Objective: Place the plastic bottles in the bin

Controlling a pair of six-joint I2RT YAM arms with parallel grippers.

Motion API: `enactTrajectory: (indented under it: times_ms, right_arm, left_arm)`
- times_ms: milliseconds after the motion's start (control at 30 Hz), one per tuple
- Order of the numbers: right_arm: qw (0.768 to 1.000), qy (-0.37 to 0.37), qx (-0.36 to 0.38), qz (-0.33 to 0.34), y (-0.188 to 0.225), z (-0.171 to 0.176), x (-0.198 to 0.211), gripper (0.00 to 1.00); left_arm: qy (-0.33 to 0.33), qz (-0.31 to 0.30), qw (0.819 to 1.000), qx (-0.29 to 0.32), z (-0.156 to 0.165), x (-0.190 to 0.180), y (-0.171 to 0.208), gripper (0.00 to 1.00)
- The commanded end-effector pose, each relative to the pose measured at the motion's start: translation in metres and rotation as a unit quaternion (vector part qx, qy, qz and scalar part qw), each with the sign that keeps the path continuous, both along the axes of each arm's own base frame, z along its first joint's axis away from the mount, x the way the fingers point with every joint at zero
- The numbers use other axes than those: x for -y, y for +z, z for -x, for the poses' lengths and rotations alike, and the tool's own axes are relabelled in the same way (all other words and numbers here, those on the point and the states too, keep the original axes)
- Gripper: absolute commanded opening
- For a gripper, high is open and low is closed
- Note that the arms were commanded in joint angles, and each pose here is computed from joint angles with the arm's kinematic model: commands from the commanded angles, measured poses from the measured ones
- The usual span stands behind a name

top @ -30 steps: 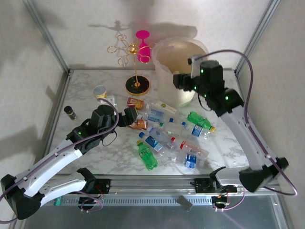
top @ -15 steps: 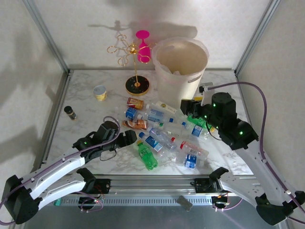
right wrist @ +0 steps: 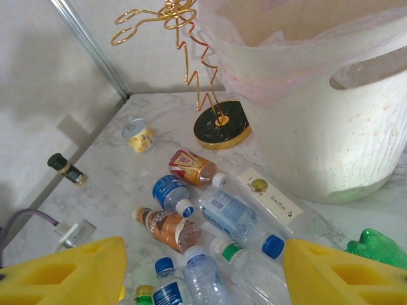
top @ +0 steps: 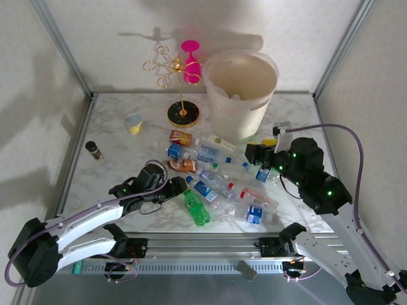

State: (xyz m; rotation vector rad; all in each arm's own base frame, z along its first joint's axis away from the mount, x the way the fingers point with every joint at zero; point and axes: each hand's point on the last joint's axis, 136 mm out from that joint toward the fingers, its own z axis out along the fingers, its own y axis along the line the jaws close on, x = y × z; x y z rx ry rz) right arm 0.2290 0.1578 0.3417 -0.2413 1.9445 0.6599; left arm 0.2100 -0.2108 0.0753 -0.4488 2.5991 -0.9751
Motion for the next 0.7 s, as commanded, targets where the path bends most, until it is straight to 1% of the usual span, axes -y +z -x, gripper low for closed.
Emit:
enactTrajectory:
  times_ms: [0,167,367,467,667]
  right_arm:
    - [1.0,0.005,0.001,-0.008,0.005,0.004,-0.001,0.66]
    - [1.0,0.003,0.005,-0.01,0.007,0.007,0.001,0.66]
    - [1.0,0.003,0.005,-0.011,0.006,0.006,0.001,0.66]
    - [1.0,0.002,0.003,-0.01,0.005,0.007,0.002,0.66]
    - [1.0,-0.003,-0.001,-0.005,0.0,0.008,0.005,0.66]
  left_arm:
    - [0.006,0.028,1.0,0.012,-0.01,0.01,0.0,0.72]
    - [0.023,0.024,0.999,0.008,-0.016,0.008,-0.009,0.69]
    - [0.036,0.046,0.998,-0.019,-0.017,0.01,-0.029,0.62]
    - [0.038,0.063,0.997,-0.019,-0.018,0.012,-0.029,0.6]
    - [0.043,0.086,0.995,-0.012,-0.021,0.015,-0.032,0.59]
